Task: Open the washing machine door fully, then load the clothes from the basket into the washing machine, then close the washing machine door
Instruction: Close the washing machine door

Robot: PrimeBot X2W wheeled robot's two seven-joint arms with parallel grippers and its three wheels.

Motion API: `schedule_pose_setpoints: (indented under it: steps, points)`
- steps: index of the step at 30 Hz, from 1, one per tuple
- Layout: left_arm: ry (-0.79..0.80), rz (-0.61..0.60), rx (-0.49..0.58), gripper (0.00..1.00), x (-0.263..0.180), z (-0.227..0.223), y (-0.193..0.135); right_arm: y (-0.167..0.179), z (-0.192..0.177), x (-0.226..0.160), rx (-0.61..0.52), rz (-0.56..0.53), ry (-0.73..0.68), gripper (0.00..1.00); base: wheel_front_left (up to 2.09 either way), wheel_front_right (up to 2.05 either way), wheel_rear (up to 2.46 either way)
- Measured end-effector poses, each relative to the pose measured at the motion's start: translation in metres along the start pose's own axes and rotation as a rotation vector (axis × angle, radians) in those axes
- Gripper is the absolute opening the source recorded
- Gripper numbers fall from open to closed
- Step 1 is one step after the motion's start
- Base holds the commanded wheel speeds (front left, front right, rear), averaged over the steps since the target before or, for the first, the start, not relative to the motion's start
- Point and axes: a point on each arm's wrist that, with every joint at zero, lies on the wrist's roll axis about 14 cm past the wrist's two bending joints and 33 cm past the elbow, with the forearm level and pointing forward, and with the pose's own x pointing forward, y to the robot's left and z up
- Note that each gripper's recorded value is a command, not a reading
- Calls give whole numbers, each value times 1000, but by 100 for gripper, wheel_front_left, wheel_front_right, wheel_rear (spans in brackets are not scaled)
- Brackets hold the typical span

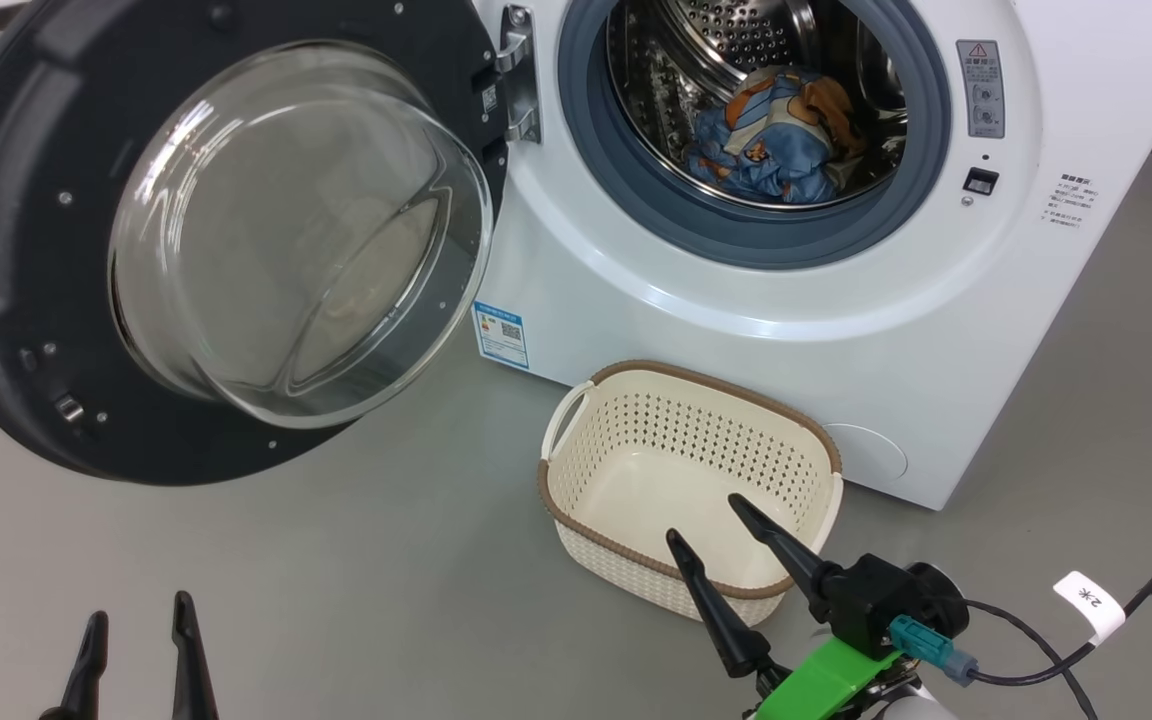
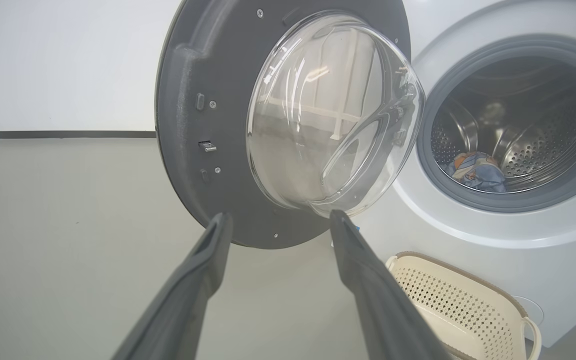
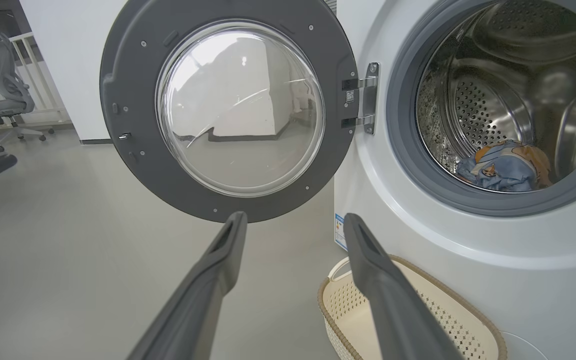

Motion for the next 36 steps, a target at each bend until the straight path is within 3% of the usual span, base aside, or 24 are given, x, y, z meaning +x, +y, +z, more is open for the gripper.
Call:
schedule_pose_setpoints:
  steps: [29,30,31,36]
  points:
    - [-3,-6,-4,100,0,0,-2,-2,0,-1,-5,-8,3,100,0,0,0]
    - [-3,-7,-4,46,0,1,-2,-2,0,-1,-5,-8,2,100,0,0,0]
    - [-5,-7,-4,0,0,1,-2,-2,0,-1,-5,-8,2,100,0,0,0]
    - [-14,8,-11,0,1,4,3,-4,1,-1,-4,-13,-1,100,0,0,0]
